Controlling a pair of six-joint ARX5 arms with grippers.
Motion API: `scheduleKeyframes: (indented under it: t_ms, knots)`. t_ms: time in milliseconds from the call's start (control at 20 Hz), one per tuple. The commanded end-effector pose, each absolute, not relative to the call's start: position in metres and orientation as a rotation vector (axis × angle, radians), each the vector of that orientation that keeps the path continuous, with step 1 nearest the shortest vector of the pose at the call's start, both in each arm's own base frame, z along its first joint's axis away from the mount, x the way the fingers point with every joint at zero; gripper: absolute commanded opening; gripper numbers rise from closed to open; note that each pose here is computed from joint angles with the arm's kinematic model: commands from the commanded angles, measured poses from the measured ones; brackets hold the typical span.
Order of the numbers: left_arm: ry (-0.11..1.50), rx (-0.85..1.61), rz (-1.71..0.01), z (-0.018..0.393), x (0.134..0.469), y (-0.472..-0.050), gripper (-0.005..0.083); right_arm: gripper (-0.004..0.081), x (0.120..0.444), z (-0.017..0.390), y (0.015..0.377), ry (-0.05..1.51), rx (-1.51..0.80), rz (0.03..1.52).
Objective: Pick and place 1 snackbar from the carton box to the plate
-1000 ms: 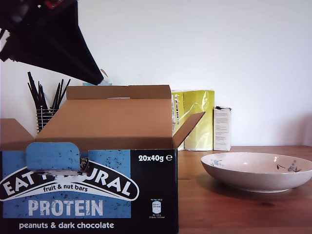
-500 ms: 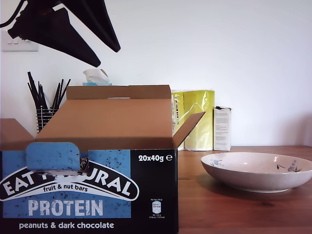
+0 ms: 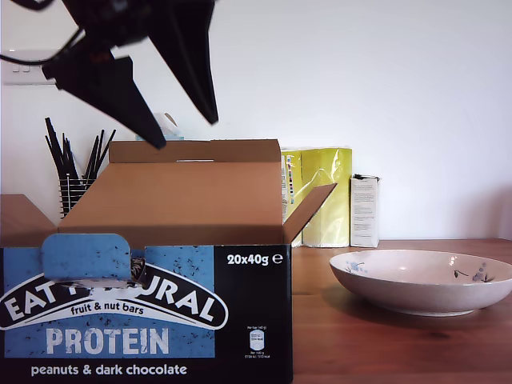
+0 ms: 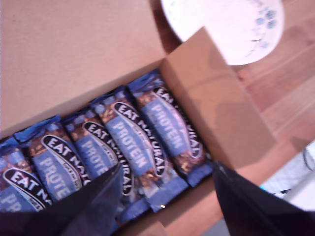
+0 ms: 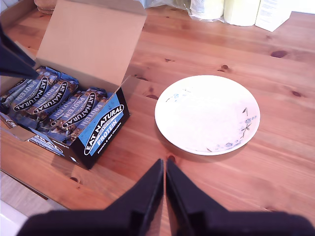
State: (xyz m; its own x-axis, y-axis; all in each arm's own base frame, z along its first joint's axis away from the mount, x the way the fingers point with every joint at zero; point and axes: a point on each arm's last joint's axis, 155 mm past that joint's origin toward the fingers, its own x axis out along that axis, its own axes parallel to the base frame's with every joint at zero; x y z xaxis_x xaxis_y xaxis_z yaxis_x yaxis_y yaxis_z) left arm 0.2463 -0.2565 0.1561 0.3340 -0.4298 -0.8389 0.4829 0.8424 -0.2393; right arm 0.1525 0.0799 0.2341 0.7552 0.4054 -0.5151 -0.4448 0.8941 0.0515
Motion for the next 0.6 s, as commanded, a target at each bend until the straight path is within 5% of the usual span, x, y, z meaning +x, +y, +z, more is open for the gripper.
scheduleKeyframes:
  t_ms: [0, 550]
  knots:
    - [1.105, 0.072, -0.567, 0.144, 0.249, -0.256, 0.0538, -0.0013, 0.153, 0.241, 0.080, 0.523, -0.073, 0.463]
    - [1.200, 0.101, -0.504, 0.087, 0.266, -0.268, 0.0537, -0.0013, 0.153, 0.242, 0.080, 0.516, -0.072, 0.463]
